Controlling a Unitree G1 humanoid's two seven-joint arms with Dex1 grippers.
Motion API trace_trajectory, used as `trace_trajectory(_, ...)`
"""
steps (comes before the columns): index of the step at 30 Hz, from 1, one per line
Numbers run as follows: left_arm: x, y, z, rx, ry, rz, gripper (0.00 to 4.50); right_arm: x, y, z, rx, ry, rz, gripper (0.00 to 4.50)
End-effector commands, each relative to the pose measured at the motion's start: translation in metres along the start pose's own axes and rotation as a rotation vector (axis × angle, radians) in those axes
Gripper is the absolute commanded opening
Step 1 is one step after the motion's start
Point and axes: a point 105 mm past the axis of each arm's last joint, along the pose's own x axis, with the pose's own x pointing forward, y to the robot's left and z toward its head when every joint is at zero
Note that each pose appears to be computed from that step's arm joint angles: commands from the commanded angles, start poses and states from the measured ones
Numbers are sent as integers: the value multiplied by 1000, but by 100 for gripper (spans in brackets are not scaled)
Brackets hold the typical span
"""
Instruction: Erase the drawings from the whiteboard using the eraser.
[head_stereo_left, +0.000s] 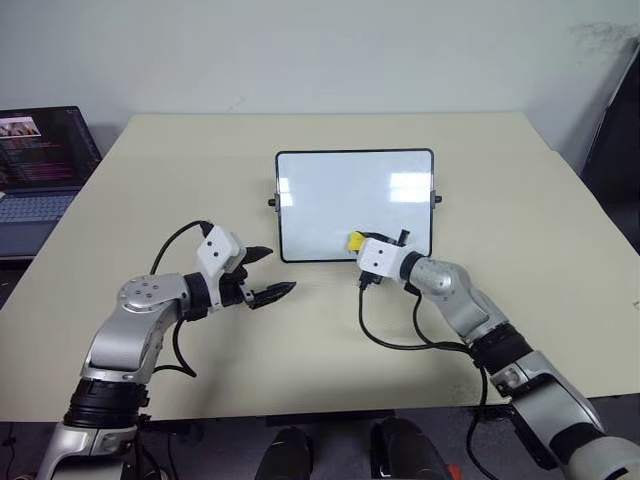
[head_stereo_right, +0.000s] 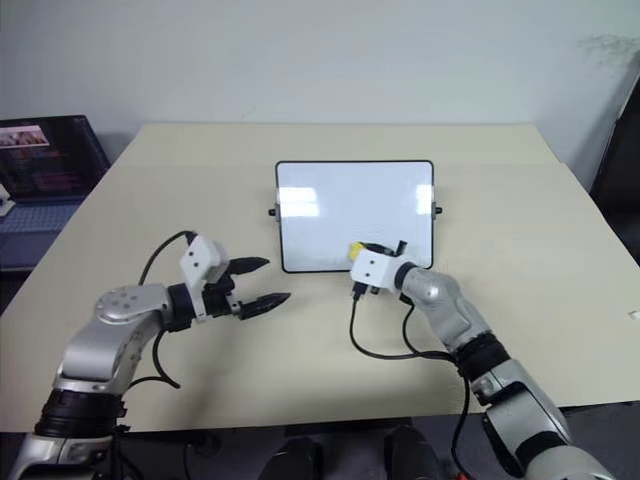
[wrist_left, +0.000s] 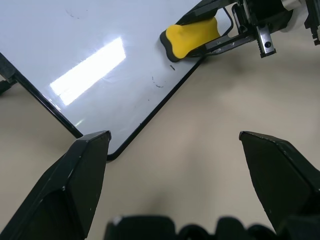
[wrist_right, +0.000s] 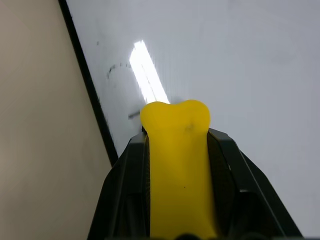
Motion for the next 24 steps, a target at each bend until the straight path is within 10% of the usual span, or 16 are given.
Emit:
trace_trajectory(1,0,1,13,37,-31,-7,450,-15,1,-47,22,159,2,120)
trace_trajectory(24,4,-1,20,42,-54,-23,450,44,17,65,-65,-120,49,120)
